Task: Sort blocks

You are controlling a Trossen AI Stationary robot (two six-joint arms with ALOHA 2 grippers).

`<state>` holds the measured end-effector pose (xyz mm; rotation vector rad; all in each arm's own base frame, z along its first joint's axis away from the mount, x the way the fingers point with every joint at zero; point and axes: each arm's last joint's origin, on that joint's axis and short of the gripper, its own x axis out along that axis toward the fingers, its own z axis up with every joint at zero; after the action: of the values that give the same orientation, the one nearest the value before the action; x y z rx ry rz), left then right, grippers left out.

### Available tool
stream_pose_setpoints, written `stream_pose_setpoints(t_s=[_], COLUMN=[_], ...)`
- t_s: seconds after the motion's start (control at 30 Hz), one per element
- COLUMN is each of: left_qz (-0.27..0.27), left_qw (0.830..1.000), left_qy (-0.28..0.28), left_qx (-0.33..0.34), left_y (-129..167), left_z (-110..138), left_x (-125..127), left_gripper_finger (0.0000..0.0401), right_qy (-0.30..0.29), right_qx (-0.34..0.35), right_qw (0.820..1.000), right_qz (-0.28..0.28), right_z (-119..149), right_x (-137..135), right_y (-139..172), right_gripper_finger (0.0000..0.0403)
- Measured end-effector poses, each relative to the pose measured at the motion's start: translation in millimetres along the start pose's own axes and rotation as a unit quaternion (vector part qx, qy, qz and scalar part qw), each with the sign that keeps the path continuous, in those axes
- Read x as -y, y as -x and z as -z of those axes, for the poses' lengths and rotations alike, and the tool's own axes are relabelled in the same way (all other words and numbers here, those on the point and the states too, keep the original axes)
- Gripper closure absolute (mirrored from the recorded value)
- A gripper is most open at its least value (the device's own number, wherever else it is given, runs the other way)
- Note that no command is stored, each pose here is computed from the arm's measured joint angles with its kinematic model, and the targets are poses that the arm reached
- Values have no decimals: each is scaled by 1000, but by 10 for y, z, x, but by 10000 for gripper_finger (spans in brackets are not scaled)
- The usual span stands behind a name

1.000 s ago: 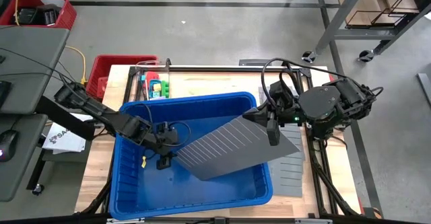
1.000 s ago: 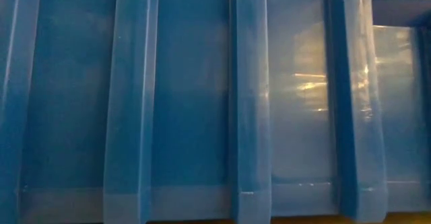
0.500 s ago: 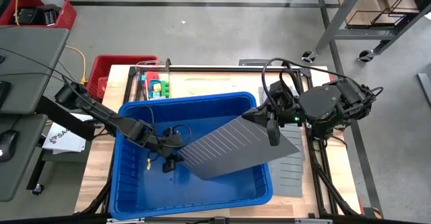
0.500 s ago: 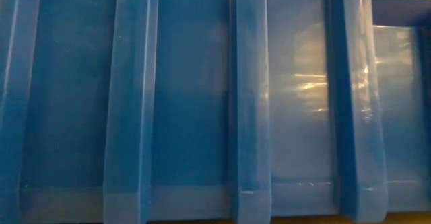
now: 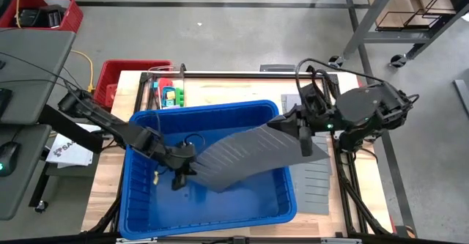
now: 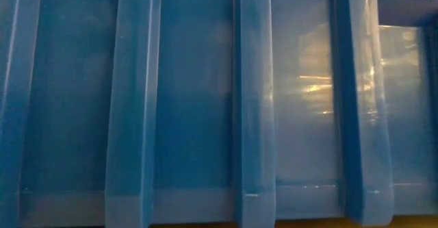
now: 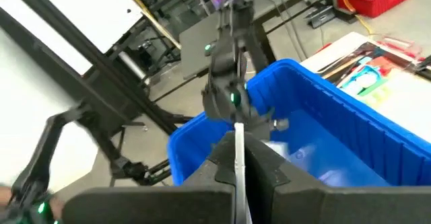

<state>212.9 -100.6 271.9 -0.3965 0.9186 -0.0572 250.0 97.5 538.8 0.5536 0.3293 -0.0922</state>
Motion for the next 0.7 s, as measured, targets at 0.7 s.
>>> stream_pose_setpoints(t_s=[0.7], left_qz=[-105], left_qw=[986], left_qy=[-11], left_qx=[127], left_y=[2111], left_z=[-249], left_x=[-116], left_gripper_finger=[400], right_qy=[60], right_qx=[-113], right_qw=[988], right_qz=[81], right_z=[176], right_x=[236], right_y=[140], right_gripper_finger=[402])
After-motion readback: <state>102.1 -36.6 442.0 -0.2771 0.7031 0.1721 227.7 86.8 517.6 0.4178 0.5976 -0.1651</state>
